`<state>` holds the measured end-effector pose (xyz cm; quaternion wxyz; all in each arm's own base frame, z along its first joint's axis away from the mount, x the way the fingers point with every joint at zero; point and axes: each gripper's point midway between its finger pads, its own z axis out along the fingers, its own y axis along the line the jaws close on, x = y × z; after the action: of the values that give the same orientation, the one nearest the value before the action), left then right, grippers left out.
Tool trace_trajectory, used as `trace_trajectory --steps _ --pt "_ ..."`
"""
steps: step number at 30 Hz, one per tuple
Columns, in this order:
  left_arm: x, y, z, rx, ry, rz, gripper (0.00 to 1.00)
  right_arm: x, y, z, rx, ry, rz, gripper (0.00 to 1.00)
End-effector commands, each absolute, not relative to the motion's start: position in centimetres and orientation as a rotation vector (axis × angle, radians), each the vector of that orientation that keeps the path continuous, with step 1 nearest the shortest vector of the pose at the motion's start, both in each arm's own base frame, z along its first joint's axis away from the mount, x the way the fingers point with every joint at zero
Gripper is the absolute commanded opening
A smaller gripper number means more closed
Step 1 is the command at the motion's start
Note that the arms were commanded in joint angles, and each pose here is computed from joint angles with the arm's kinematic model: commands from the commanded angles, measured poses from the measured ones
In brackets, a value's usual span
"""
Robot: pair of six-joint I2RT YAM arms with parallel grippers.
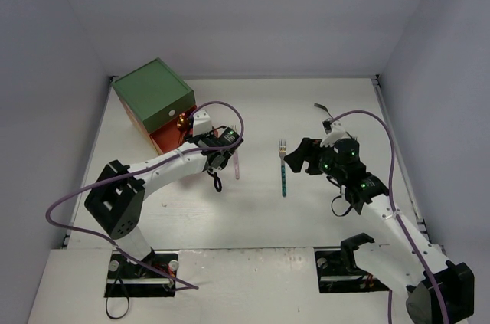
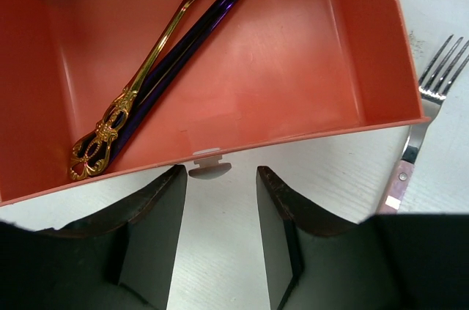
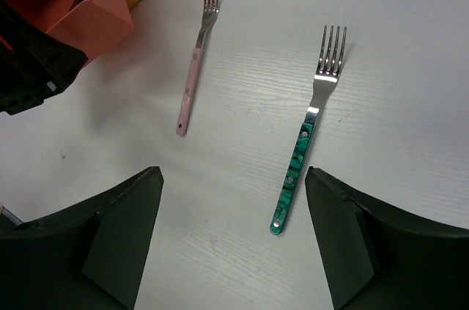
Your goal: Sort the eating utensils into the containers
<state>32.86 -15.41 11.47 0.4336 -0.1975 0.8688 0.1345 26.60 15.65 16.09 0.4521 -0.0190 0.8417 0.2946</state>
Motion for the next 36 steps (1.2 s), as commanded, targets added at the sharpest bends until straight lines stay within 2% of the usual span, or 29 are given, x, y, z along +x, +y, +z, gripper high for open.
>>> trace_trajectory --steps 1,18,31,36 --pt "34.2 -14.7 13.9 -0.572 2.076 0.329 0.37 27.3 15.9 17.4 -0.093 2.014 0.750 0.76" --pt "35.5 -14.0 15.0 -0.616 2.045 0.341 0.19 27.2 15.8 16.7 -0.105 2.022 0.762 0.76" --pt "37.3 -11.1 16.7 -0.641 2.017 0.401 0.19 27.1 15.8 16.5 -0.111 2.028 0.768 0.76" --pt "38.1 -9.9 16.8 -0.640 2.022 0.445 0.24 27.1 15.8 16.3 -0.111 2.033 0.769 0.76"
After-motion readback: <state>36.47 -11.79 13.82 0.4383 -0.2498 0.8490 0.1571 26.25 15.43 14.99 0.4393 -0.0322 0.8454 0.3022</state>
